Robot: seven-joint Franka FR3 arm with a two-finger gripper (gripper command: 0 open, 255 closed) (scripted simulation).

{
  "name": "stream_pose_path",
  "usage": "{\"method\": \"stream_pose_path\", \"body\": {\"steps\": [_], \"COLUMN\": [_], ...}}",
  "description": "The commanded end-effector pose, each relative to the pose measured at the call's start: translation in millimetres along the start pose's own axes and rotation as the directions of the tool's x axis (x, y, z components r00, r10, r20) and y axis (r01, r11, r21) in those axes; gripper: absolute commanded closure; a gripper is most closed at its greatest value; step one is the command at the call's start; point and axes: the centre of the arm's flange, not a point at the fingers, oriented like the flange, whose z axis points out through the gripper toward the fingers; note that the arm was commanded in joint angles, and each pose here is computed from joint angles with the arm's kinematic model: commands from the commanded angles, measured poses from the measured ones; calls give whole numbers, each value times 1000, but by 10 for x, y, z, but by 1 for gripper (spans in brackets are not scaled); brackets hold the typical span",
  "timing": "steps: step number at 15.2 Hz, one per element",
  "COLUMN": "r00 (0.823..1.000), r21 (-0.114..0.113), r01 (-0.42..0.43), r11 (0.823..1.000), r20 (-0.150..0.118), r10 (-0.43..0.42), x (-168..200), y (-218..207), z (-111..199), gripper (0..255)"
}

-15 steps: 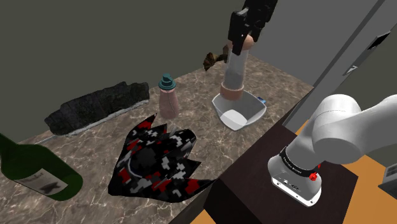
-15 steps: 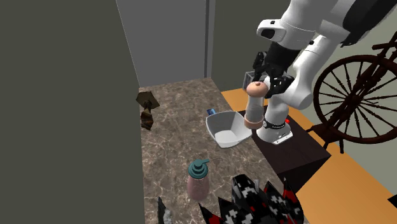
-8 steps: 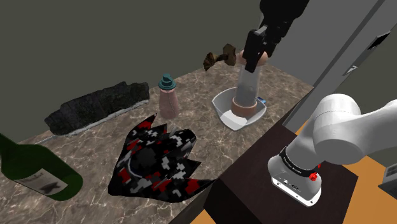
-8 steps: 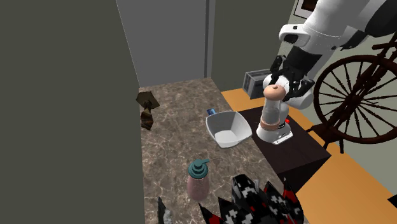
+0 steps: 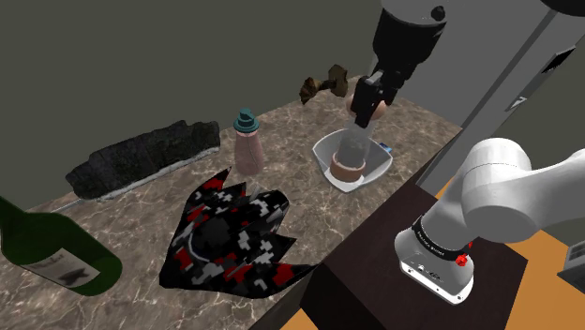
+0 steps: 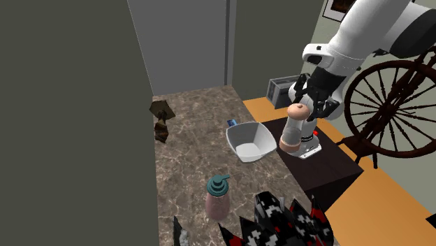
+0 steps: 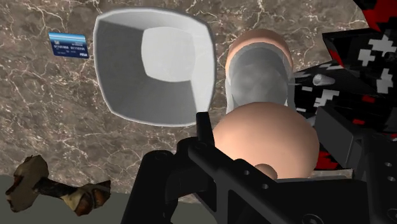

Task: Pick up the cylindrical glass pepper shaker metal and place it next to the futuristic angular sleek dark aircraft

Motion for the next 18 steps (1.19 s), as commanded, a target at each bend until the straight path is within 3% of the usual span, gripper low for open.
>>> {"method": "stream_pose_path", "body": {"steps": [1, 18], "r00": [1000, 1000], "r21": [0, 0], "r01": [0, 0], "r11": [1000, 1000], "r20": [-1, -1], "r10": [0, 0], "x": [-8, -78], "y": [-13, -182], "z": [113, 992], "gripper": [255, 255]}}
